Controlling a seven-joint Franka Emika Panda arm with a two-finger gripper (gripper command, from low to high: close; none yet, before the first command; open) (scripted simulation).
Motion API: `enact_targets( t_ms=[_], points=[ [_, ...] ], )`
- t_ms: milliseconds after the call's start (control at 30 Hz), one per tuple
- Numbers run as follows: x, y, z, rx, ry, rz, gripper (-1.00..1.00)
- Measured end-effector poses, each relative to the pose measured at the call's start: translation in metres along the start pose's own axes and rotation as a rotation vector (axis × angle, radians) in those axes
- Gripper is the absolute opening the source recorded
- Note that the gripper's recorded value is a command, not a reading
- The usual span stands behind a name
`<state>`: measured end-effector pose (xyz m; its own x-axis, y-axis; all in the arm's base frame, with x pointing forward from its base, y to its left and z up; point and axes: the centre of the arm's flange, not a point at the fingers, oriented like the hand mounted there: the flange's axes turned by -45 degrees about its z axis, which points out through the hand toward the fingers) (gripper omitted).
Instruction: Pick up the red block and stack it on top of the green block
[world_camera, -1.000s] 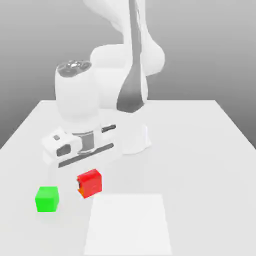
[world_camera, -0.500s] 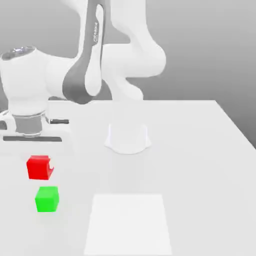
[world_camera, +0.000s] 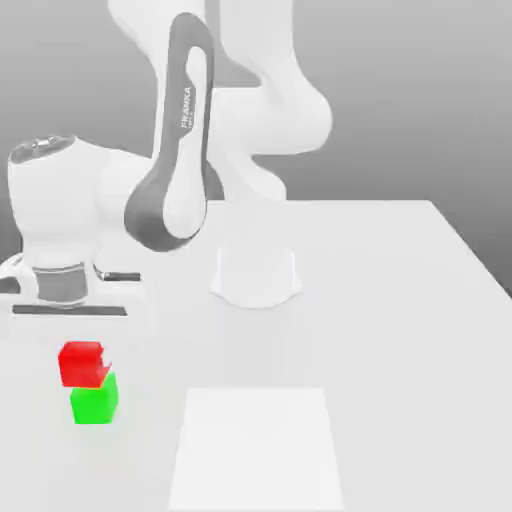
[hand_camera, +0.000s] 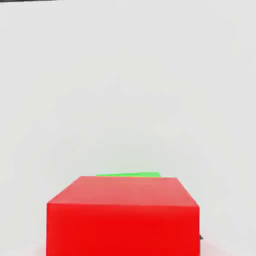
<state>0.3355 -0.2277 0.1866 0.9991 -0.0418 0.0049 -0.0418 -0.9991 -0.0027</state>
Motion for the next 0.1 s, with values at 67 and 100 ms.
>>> enact_targets(
  t_ms=[67, 100],
  points=[
    [-0.0018, -0.0002, 0.0048, -0.001, -0.003, 0.002, 1.0],
    [-0.0018, -0.0002, 0.0048, -0.001, -0.003, 0.002, 1.0]
  ],
)
